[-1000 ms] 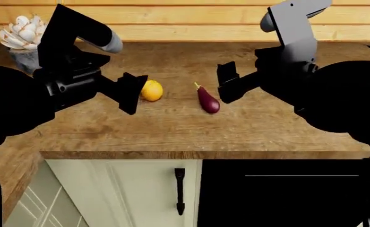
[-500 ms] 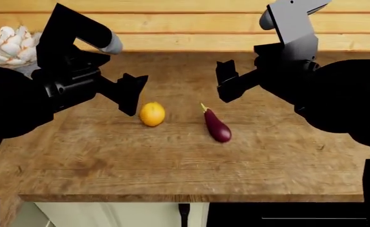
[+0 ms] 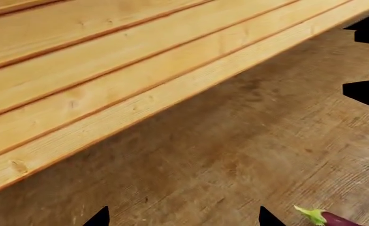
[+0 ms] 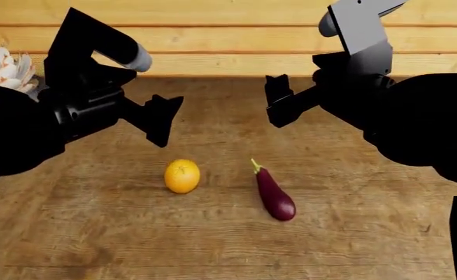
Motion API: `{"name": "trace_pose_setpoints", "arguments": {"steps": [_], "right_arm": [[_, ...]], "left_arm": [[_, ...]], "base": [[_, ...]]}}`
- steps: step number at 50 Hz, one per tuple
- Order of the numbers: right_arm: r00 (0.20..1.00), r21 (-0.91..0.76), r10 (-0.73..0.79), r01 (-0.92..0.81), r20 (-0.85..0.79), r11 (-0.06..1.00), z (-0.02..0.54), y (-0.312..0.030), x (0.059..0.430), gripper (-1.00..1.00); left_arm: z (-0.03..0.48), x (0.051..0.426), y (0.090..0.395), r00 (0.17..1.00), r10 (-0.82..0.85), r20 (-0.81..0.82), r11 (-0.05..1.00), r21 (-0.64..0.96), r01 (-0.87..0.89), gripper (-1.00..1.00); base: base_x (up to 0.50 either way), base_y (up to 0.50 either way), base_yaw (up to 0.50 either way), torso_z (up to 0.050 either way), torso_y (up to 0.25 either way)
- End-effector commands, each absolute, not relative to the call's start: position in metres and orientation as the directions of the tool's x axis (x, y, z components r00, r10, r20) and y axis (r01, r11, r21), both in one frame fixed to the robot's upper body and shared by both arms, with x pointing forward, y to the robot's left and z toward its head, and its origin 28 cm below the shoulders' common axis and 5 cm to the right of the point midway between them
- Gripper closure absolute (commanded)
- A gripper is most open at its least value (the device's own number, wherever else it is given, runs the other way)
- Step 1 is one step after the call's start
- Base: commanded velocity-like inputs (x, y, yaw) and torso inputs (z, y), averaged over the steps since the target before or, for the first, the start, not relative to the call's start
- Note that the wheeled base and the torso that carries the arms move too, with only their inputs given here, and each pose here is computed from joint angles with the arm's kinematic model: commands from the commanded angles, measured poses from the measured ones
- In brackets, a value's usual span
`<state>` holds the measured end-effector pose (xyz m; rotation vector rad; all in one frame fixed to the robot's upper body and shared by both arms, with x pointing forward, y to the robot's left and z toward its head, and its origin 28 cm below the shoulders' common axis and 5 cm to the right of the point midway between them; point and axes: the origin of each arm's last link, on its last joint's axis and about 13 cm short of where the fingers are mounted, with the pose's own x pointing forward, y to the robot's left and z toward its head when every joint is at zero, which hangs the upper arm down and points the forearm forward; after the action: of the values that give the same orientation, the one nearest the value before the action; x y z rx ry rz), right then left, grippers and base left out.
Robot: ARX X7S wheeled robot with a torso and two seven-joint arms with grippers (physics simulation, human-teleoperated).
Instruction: Pick the eggplant, orange from the counter and place them in the cabinet. Then close the cabinet.
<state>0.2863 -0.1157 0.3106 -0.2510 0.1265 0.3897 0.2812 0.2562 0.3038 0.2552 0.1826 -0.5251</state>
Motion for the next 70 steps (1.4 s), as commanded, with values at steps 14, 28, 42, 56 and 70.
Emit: {"name": "trace_pose_setpoints", "arguments": {"steps": [14,28,42,56,70], "right_arm": [[0.916,-0.232,0.367,-0.398,-0.164,0.888,0.315,-0.113,0.282,-1.0],[0.911,-0.252,0.387,-0.411,-0.141,0.876,0.314,-0.113,0.28,-1.0],[0.911,-0.132,0.347,-0.381,-0.222,0.915,0.32,-0.114,0.265,-1.0],[0.835,-0.044,0.362,-0.416,-0.415,0.908,0.298,-0.106,0.231,-1.0],[0.762,-0.039,0.353,-0.442,-0.542,0.896,0.263,-0.104,0.212,-1.0]], "left_arm": [[0.303,0.277,0.257,0.846,-0.477,-0.239,0.831,0.193,0.522,-1.0],[0.301,0.276,0.257,0.848,-0.471,-0.242,0.833,0.194,0.518,-1.0],[0.3,0.275,0.258,0.846,-0.475,-0.242,0.831,0.193,0.521,-1.0],[0.297,0.276,0.26,0.846,-0.471,-0.248,0.833,0.192,0.52,-1.0],[0.293,0.276,0.261,0.845,-0.473,-0.25,0.831,0.192,0.522,-1.0]], "base": [[0.27,0.0,0.0,0.0,0.001],[0.14,-0.01,0.0,0.0,0.0],[0.07,-0.01,0.0,0.0,0.001],[0.0,0.0,0.0,0.0,0.0],[0.0,0.0,0.0,0.0,0.0]]}}
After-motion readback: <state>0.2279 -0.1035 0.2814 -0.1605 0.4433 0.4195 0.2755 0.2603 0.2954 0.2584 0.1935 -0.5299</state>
